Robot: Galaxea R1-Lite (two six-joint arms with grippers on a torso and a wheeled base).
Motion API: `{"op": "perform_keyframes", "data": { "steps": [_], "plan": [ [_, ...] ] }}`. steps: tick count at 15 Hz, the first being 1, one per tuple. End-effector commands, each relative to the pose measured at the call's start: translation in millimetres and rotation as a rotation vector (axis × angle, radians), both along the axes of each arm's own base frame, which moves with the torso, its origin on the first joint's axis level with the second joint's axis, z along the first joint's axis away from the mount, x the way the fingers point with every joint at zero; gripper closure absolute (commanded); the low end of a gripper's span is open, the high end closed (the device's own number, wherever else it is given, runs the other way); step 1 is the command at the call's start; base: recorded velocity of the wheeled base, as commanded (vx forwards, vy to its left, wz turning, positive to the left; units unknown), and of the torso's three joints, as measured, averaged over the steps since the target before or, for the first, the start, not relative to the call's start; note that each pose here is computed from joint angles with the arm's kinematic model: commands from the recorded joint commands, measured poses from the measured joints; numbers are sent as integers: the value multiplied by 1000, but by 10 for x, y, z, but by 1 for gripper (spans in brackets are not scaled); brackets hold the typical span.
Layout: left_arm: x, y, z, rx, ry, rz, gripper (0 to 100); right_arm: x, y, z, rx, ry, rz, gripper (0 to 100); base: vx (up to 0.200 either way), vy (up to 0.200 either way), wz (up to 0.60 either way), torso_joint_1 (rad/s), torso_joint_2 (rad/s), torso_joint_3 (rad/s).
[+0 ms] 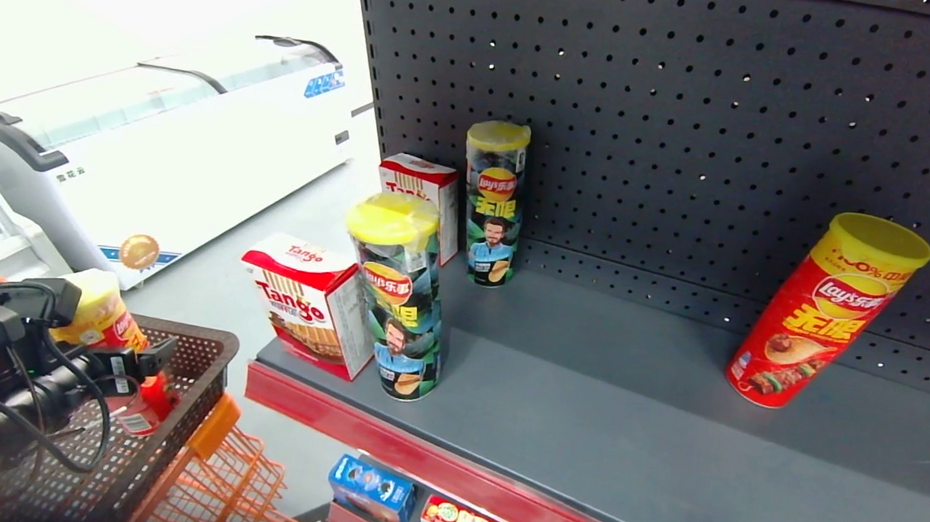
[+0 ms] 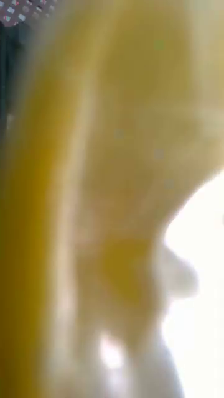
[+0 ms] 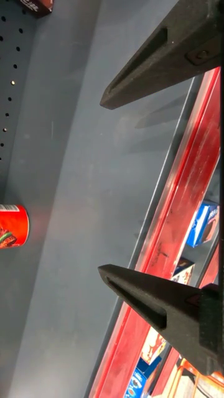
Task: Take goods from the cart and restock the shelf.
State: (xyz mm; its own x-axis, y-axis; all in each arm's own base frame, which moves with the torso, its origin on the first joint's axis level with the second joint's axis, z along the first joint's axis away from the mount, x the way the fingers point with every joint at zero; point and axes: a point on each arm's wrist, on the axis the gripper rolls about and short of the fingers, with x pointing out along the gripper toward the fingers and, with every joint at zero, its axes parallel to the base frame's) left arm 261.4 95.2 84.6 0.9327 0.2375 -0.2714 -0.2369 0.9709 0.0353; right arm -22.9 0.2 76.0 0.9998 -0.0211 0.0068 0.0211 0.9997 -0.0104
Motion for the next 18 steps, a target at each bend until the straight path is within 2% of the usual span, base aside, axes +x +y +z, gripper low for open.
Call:
{"op": "perform_keyframes", "data": {
  "steps": [1, 2, 3, 6, 8, 11, 12, 13, 16, 18],
  "plan": [
    [-9, -21, 28, 2, -6, -5, 0, 1, 0, 1, 0, 1, 0, 0, 0, 0, 0, 0, 0, 0],
    [-25, -23, 14, 1, 2, -4, 0, 1, 0, 1, 0, 1, 0, 0, 0, 0, 0, 0, 0, 0],
    [-25, -23, 13, 1, 3, -4, 100, 1, 0, 1, 0, 1, 0, 0, 0, 0, 0, 0, 0, 0],
    [-16, -24, 16, 10, 2, -8, 100, 1, 0, 1, 0, 1, 0, 0, 0, 0, 0, 0, 0, 0],
    [-11, -22, 21, 34, 5, -14, 100, 1, 0, 1, 0, 1, 0, 0, 0, 0, 0, 0, 0, 0],
    [-15, -68, 26, 40, 2, -31, 100, 1, 0, 1, 0, 1, 0, 0, 0, 0, 0, 0, 0, 0],
    [-28, -78, 86, 52, -16, -35, 100, 1, 0, 1, 0, 1, 0, 0, 0, 0, 0, 0, 0, 0],
    [-75, -109, 259, 77, -72, -47, 100, 1, 0, 1, 0, 1, 0, 0, 0, 0, 0, 0, 0, 0],
    [-257, -244, 540, 85, -131, -123, 100, 1, 0, 1, 0, 1, 0, 0, 0, 0, 0, 0, 0, 0],
    [-307, -336, 725, 104, -197, -149, 100, 1, 0, 1, 0, 1, 0, 0, 0, 0, 0, 0, 0, 0]
  ]
}}
